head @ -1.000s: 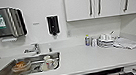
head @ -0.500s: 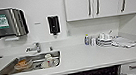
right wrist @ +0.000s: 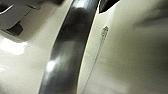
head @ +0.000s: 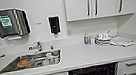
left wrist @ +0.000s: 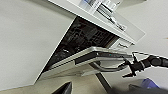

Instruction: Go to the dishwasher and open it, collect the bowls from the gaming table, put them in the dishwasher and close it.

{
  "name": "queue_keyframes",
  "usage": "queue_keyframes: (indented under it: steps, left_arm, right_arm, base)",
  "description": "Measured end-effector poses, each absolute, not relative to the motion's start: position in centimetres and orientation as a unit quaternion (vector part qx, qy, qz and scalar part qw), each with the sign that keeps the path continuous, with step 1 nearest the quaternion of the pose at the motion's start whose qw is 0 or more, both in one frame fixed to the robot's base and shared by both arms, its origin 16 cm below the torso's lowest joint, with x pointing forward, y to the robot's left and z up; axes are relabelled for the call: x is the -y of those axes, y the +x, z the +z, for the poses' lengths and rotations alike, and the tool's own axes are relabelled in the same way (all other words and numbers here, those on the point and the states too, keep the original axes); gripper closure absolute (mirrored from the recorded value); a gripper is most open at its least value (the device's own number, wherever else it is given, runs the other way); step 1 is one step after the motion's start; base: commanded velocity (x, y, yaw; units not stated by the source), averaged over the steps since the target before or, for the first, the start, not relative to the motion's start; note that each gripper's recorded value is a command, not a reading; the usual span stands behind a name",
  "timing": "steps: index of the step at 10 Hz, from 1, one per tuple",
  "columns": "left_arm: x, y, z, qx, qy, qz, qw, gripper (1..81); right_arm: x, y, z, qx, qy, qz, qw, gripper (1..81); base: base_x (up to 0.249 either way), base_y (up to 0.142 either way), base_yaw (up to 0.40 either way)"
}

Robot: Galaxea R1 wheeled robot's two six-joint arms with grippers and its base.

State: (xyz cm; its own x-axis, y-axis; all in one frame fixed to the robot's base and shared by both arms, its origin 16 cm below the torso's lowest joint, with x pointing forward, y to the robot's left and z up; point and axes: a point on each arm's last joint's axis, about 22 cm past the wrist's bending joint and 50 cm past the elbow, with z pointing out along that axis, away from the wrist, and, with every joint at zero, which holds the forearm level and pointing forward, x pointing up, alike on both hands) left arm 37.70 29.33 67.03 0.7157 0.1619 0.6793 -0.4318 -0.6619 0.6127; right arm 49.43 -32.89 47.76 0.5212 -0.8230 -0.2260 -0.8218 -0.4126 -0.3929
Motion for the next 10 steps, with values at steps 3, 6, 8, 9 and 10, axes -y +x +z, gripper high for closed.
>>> queue_keyframes:
  steps: [3, 6, 8, 9, 10]
  left_arm:
    - [-29.1, 37.7, 66.9, 0.081, 0.833, 0.367, 0.406, 1.0]
    - [-28.9, 37.7, 66.9, 0.082, 0.833, 0.367, 0.407, 1.0]
    - [-29.3, 37.9, 66.7, 0.081, 0.834, 0.368, 0.403, 1.0]
    - [-29.0, 37.9, 66.6, 0.082, 0.833, 0.367, 0.406, 1.0]
    - [-28.7, 37.8, 66.4, 0.083, 0.833, 0.363, 0.408, 1.0]
  right_arm:
    - [32.0, 49.4, 46.3, -0.494, -0.835, 0.002, 0.241, 1.0]
    - [29.8, 48.7, 43.9, -0.5, -0.826, 0.011, 0.261, 1.0]
    - [29.2, 47.8, 42.8, -0.504, -0.823, 0.021, 0.261, 1.0]
    - [28.9, 47.5, 42.2, -0.505, -0.821, 0.021, 0.266, 1.0]
    - [28.5, 46.9, 41.7, -0.504, -0.82, 0.025, 0.268, 1.0]
  base:
    - [-0.098, 0.0, 0.0]
    - [-0.1, 0.0, 0.0]
    - [-0.1, 0.0, 0.0]
    - [-0.1, 0.0, 0.0]
    - [-0.1, 0.0, 0.0]
